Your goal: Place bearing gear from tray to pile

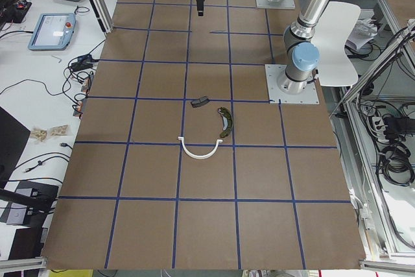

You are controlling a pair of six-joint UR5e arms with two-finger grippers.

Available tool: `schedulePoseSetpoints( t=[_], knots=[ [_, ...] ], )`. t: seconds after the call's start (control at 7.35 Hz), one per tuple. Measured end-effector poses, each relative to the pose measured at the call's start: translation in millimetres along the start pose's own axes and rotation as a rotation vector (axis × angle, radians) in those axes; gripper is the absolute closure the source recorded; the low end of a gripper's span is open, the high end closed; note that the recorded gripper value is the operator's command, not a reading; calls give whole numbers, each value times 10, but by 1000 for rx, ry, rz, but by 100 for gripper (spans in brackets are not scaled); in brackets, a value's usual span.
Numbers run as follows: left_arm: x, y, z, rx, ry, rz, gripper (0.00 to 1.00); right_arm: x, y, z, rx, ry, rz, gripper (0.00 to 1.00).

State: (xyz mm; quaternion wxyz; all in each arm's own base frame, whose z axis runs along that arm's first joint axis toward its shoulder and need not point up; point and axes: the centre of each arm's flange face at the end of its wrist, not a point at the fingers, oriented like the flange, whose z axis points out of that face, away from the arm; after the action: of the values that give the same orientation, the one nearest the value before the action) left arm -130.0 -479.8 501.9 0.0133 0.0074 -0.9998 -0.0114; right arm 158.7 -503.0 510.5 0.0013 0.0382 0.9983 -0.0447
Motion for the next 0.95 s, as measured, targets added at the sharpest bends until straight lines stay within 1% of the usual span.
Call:
schedulePoseSetpoints(
  t=[0.54, 0.95],
  knots=[
    [1, -16, -3, 6, 1, -2, 0, -2, -17, 7, 4, 0, -2, 0],
    [1, -21, 1, 7, 1, -3, 0, 56, -31, 22, -12, 4, -2, 0]
  ],
)
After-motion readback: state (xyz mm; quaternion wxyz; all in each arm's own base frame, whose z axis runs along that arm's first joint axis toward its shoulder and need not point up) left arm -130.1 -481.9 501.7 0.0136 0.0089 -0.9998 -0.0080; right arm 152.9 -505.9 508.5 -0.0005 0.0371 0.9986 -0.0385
